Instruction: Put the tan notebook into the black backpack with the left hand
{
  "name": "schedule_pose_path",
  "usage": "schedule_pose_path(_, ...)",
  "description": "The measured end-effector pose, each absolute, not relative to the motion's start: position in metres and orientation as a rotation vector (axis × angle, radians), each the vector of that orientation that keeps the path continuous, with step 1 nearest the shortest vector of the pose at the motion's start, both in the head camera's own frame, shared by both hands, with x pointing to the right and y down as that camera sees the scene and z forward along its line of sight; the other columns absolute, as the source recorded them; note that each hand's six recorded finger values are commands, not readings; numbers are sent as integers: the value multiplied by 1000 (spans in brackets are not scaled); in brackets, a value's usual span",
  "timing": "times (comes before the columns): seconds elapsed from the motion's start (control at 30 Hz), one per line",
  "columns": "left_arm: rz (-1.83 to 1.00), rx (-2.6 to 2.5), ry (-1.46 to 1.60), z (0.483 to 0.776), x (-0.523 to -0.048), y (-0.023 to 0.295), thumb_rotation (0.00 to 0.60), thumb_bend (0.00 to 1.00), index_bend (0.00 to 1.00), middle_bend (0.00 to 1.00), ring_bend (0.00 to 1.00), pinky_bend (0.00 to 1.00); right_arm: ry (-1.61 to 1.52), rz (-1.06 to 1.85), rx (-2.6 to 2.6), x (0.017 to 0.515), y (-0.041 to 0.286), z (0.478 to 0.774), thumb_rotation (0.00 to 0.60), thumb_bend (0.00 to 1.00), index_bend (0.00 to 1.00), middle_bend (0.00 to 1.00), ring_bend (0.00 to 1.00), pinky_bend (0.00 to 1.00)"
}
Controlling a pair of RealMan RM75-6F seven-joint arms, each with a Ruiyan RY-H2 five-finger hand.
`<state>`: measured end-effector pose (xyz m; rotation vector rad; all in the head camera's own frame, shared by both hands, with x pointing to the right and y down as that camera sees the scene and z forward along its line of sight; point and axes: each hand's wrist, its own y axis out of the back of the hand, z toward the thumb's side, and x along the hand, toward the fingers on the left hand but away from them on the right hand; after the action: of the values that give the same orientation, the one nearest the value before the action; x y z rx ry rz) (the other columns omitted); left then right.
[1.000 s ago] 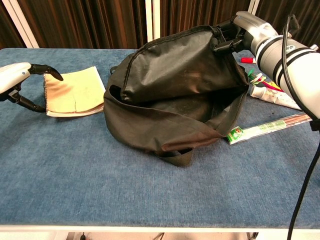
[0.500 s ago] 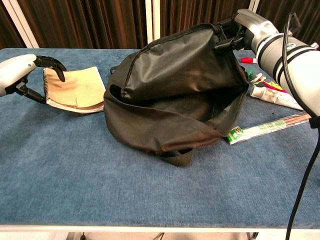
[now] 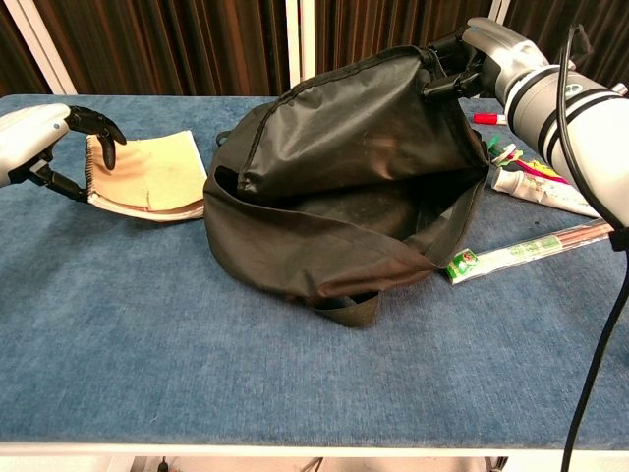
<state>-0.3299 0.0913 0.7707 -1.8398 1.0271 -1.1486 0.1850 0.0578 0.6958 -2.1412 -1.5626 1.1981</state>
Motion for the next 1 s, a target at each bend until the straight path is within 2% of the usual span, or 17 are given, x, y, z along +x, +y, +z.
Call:
schedule_pose_path(0.23,-1130,-1823,1041,766,-330,91,600,183,682,381,246,187,-1564,1183,-2149,183,59,694,600,622,596,453,351,207)
schedule_pose_path(0.4,-1107,-1809,1048,762,-331,93,600,306,733,495,343,205,-1576,1151,-2168,181,60,689,600,622,596,453,351,207)
schedule_pose_path(0.5,-1078,-1791,1054,756,-332,94,600,342,738,562,403,216,-1589,1123,-2176,180,59,683,600,622,596,453,352,207)
schedule_pose_path(0.73,-999,-1718,1049,733,-344,102,600,353,741,615,450,228,-1626,1076,-2180,182,55,672,600,621,596,453,352,207)
schedule_pose_path(1.0,-879,-1585,1050,692,-364,112,600,357,755,643,470,257,-1626,1055,-2204,172,53,670,600,622,596,453,352,207)
